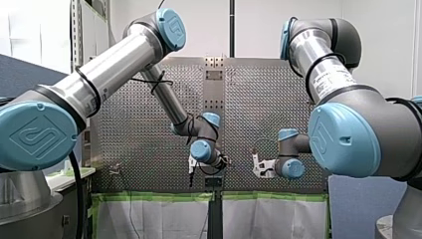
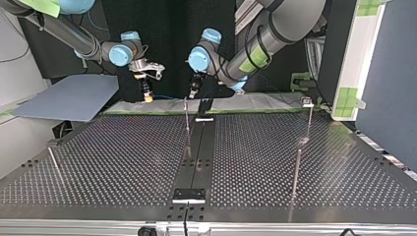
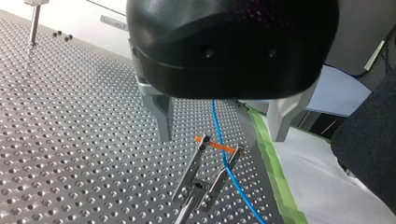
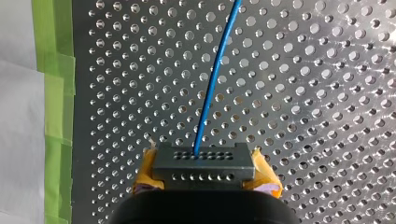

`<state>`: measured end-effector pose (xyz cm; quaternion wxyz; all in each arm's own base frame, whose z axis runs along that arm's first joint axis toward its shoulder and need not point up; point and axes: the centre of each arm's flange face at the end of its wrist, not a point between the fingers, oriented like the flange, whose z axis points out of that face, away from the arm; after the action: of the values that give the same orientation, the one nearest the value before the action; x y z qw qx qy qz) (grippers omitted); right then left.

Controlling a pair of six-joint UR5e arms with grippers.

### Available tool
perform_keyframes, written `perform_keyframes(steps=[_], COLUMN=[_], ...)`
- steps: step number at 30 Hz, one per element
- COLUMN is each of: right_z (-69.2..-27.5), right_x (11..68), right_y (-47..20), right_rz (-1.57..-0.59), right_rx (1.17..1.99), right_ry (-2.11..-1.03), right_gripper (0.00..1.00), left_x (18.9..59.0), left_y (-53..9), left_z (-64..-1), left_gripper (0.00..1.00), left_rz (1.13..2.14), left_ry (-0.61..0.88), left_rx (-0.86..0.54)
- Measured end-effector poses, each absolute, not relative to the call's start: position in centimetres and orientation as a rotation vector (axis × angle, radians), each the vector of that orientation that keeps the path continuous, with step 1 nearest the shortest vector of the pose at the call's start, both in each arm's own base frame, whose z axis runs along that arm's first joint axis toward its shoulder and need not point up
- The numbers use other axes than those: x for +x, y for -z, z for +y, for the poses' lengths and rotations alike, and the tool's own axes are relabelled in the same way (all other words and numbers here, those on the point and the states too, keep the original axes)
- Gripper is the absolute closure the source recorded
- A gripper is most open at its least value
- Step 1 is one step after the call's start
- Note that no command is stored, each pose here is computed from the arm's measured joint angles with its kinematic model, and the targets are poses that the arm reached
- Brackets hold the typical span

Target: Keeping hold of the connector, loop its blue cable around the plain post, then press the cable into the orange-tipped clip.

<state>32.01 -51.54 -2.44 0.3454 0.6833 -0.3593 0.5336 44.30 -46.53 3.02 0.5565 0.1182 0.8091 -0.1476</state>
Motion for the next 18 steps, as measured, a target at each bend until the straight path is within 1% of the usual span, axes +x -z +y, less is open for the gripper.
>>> perform_keyframes(steps=[9,13,18], right_z=[-51.5,-51.5,-51.5], right_x=[32.0,32.0,32.0], right_y=[2.4,2.4,2.4], right_rz=[-0.933,-0.933,-0.933], right_rx=[1.774,1.774,1.774], right_ry=[-1.385,-1.385,-1.385], right_gripper=[1.0,1.0,1.0], left_x=[44.2,43.7,42.9], left_y=[-3.0,-3.1,-4.2], left_z=[-46.5,-46.0,-45.4], left_gripper=[0.0,0.0,0.0], left_rz=[1.914,1.933,1.914], left_ry=[0.346,0.31,0.282], left_rx=[0.279,0.288,0.274])
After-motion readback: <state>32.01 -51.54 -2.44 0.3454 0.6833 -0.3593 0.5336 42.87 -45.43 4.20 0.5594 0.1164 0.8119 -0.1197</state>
